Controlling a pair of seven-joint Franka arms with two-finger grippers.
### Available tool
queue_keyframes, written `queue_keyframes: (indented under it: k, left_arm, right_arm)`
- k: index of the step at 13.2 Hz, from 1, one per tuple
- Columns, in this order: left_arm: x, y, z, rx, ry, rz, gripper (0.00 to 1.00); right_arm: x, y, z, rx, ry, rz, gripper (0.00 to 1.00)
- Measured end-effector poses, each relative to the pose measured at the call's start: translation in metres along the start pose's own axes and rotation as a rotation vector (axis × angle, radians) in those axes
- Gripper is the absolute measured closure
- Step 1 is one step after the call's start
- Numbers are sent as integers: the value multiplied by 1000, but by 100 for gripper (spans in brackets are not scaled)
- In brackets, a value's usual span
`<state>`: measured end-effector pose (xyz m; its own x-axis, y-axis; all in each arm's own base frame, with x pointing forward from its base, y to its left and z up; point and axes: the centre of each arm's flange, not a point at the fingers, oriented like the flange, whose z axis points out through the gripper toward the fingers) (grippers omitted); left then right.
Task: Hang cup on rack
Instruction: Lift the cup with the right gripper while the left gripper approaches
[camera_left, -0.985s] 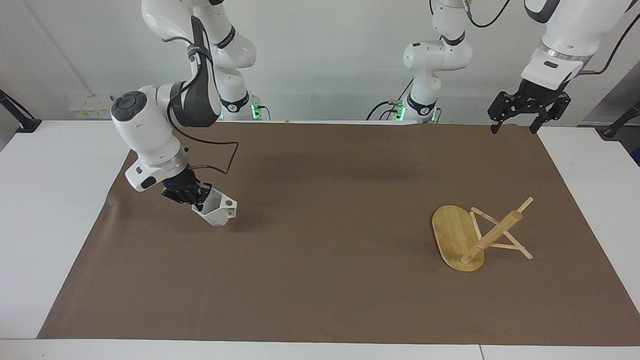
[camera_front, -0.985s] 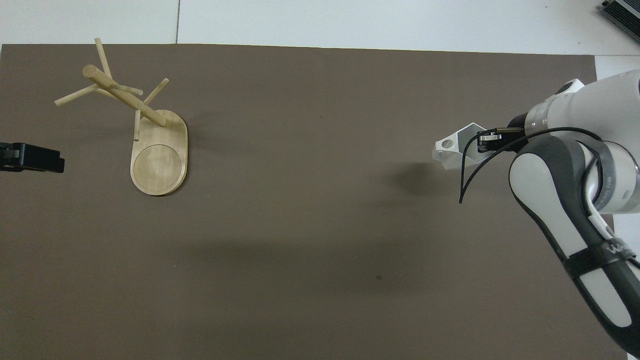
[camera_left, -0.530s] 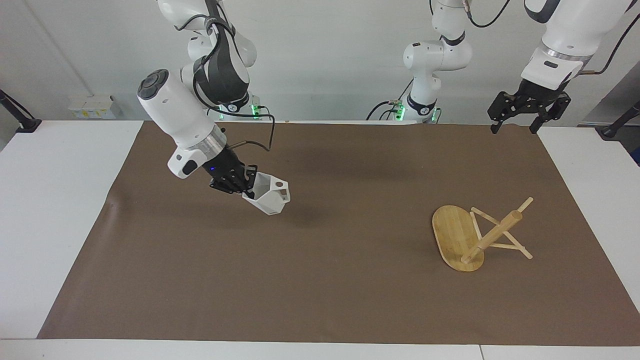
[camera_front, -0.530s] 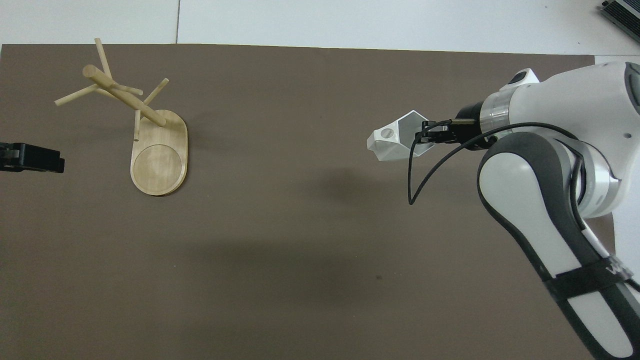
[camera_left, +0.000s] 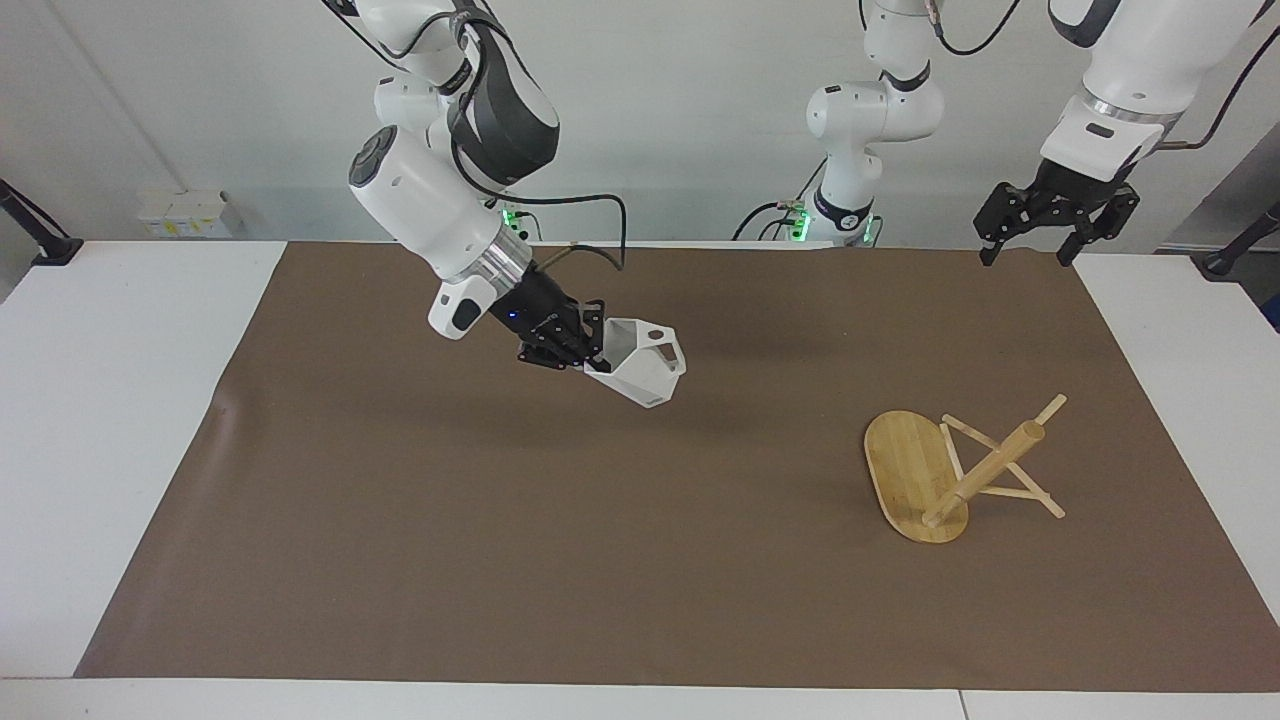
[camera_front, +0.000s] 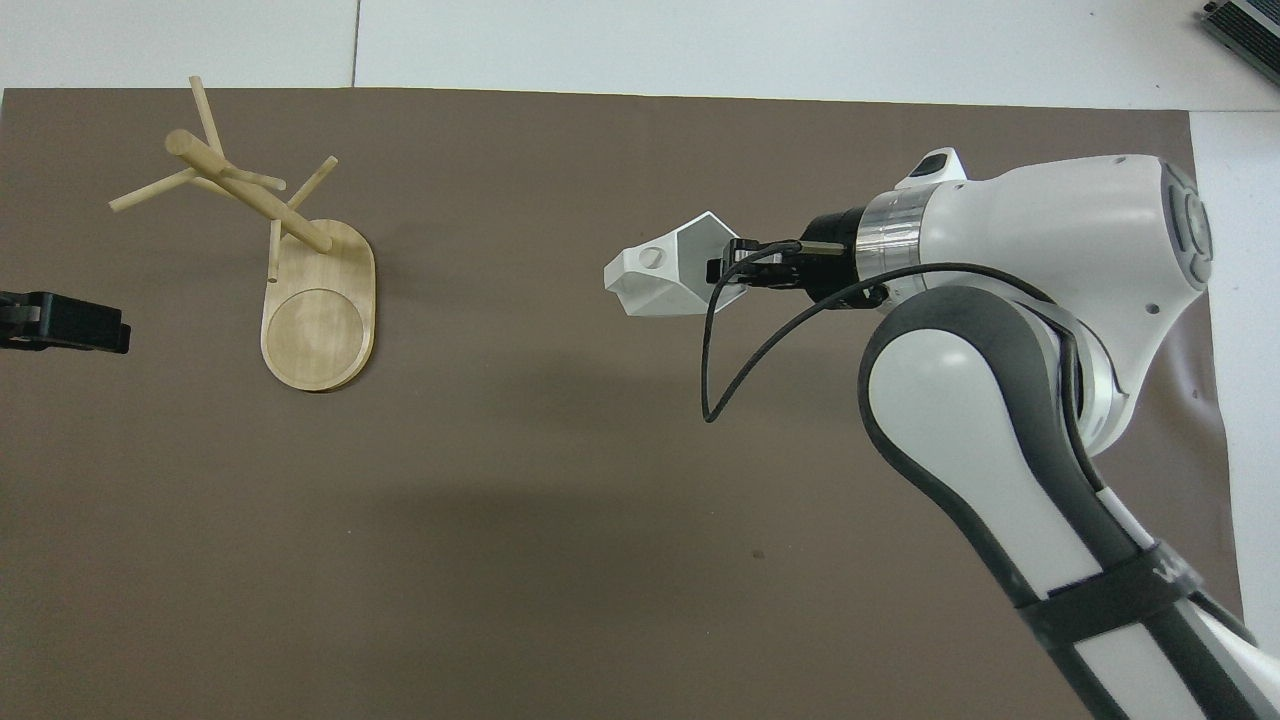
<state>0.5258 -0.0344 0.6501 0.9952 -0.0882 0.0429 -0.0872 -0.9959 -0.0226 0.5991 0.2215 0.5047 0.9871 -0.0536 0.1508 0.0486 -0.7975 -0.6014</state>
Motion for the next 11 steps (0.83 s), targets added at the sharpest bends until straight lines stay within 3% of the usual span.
queue_keyframes:
  k: [3, 7, 11]
  left_arm:
    - [-1, 8, 4, -57, -3, 104, 0]
    - [-4, 18, 26, -138, 60, 455, 0]
    - [-16, 52, 44, -200, 135, 777, 0]
  right_arm:
    - [-9, -18, 10, 35, -26, -8, 96]
    - [-19, -38, 13, 56, -106, -37, 96]
    - [-30, -70, 16, 106, -133, -67, 96]
